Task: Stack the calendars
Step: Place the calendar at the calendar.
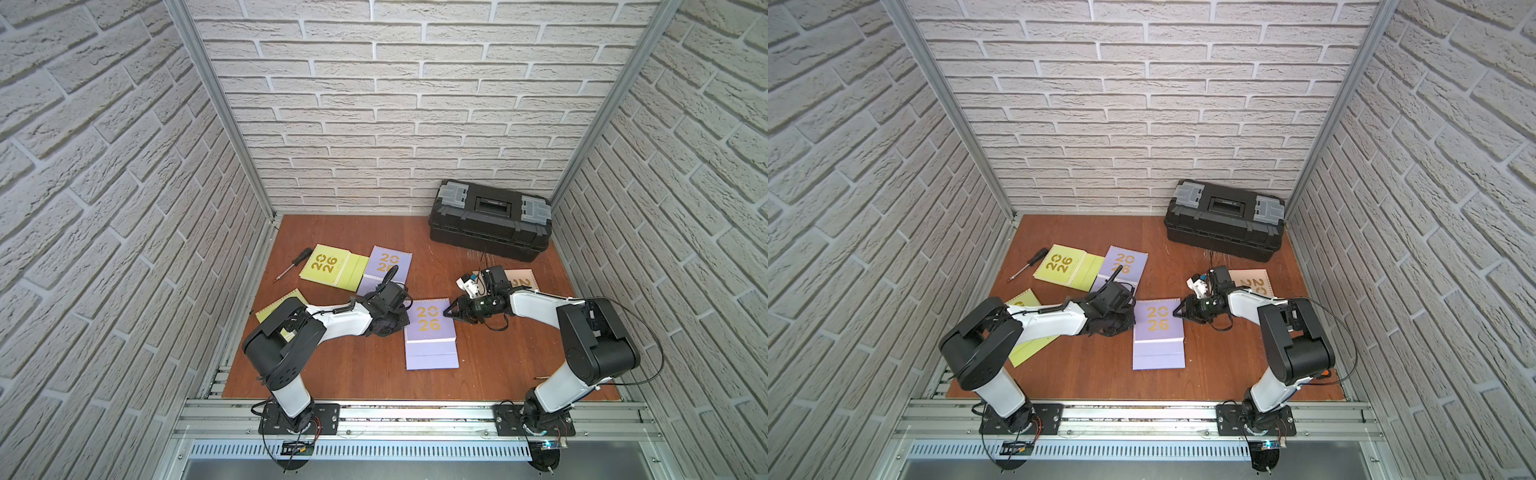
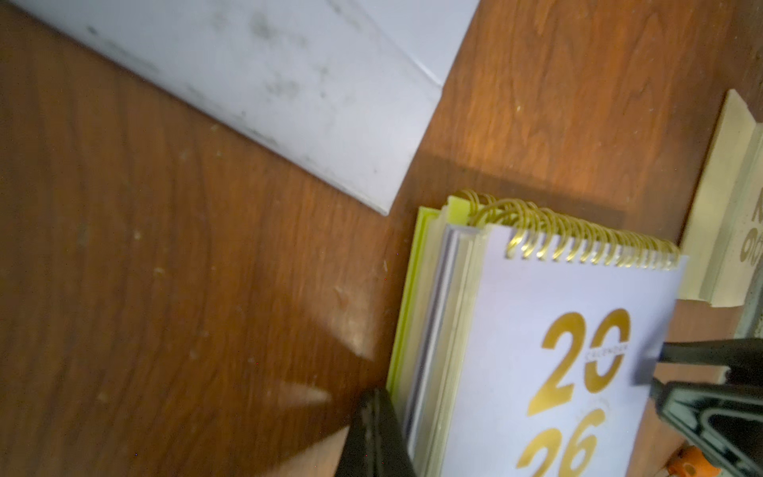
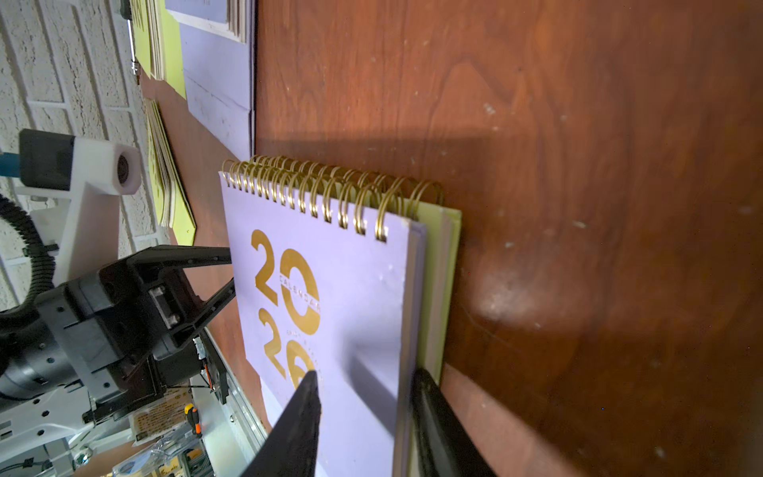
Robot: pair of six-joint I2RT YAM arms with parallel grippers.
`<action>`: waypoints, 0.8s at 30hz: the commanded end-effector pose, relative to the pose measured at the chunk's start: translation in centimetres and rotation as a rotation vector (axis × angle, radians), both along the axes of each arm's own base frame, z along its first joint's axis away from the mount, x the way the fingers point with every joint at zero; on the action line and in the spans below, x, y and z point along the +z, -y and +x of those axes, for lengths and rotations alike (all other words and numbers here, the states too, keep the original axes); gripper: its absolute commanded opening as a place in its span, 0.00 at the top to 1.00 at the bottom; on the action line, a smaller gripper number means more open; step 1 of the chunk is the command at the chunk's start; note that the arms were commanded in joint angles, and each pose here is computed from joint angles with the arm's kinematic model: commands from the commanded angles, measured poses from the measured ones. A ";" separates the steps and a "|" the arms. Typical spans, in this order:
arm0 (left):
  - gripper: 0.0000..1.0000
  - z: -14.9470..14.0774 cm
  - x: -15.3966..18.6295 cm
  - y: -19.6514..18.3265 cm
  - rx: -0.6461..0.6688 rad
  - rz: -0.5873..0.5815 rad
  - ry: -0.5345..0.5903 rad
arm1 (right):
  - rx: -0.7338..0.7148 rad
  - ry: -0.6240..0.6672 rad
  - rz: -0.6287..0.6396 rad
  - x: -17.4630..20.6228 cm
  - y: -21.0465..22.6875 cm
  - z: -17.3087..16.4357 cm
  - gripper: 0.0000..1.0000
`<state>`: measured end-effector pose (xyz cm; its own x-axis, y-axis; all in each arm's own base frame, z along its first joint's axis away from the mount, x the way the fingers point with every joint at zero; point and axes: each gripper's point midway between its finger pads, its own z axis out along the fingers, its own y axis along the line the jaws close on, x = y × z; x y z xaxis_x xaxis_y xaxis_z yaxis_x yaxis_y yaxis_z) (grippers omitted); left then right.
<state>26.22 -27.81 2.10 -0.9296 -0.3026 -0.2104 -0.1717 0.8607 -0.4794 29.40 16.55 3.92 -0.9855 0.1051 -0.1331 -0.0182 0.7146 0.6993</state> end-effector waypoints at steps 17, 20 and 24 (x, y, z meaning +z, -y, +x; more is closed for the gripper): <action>1.00 2.0 3.9 -1.5 -0.006 0.065 0.089 | -0.262 0.141 -0.282 3.7 7.9 1.6 0.61; 1.00 2.6 4.6 -1.1 -0.009 0.059 0.108 | -0.347 0.145 -0.299 4.1 9.4 2.4 0.63; 1.00 3.2 5.7 -0.4 -0.023 0.049 0.129 | -0.444 0.134 -0.258 4.1 10.1 3.5 0.66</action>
<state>28.52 -27.30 6.22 -0.9132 -0.2728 -0.3027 -0.1147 0.8849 -0.4515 31.92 7.39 7.91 -0.8705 0.3734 -0.3206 0.1792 0.8471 0.5003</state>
